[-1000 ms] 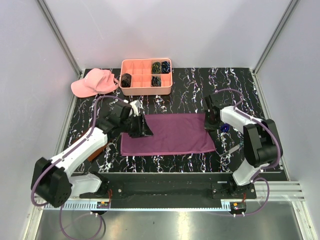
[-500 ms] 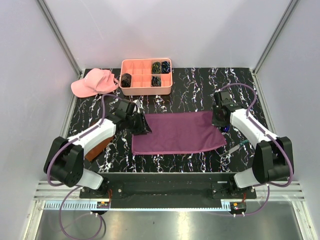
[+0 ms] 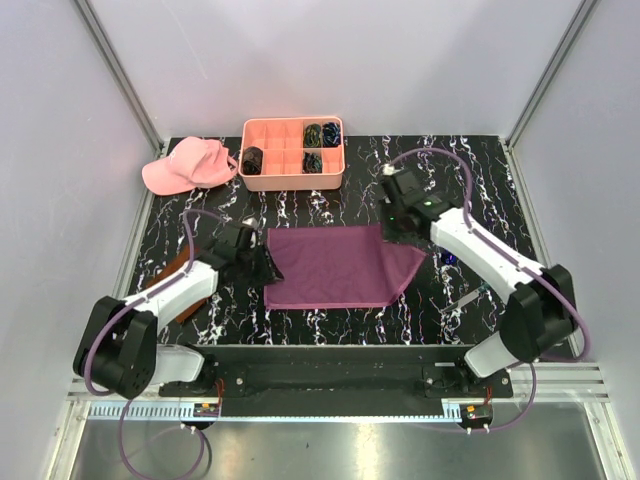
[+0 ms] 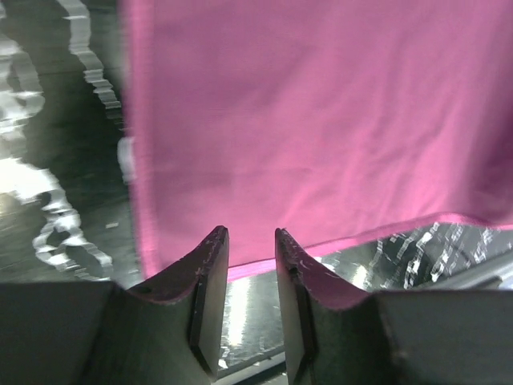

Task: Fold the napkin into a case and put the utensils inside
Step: Fold the rectangle-folded napkin at the center of the board.

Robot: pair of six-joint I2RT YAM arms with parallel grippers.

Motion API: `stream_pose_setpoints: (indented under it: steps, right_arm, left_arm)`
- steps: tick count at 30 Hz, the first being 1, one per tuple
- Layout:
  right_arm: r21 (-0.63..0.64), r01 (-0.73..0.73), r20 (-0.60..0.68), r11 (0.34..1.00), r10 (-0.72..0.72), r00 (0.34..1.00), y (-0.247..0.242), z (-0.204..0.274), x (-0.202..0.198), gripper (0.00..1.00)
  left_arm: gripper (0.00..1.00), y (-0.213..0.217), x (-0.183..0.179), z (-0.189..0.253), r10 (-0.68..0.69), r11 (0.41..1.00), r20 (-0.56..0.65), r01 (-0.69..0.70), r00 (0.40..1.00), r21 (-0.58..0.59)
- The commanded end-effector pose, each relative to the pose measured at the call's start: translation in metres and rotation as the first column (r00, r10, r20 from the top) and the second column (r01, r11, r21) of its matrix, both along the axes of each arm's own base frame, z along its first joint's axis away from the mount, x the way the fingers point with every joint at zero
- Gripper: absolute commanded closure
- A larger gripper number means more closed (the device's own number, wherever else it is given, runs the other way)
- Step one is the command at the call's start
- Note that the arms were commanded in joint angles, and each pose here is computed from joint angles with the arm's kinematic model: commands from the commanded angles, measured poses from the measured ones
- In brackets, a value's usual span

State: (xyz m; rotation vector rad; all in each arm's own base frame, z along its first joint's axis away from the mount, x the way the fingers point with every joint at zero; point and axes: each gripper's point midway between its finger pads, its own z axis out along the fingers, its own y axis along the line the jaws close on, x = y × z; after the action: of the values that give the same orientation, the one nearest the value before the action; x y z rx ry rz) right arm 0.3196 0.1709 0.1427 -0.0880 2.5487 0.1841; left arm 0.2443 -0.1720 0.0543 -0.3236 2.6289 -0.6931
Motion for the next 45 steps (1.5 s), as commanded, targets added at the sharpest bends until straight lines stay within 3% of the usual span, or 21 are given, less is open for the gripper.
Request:
stream_pose_setpoints:
  steps: [1,16,45]
  right_arm:
    - [0.079,-0.030,-0.036,0.996,0.033,0.999,0.049,-0.002,-0.001,1.00]
    - [0.374,-0.105,-0.126,0.921,0.163,0.979,0.204,-0.009,-0.008,1.00]
    - [0.451,-0.027,-0.214,0.892,0.137,0.967,0.252,-0.041,0.001,1.00]
  left_arm:
    - [0.70,0.013,0.002,-0.012,0.054,0.998,0.018,-0.054,0.998,0.011]
    - [0.73,0.016,-0.020,-0.044,0.065,0.998,-0.037,-0.065,0.997,-0.006]
    - [0.74,0.019,-0.029,-0.047,0.066,0.998,-0.034,-0.066,0.997,-0.012]
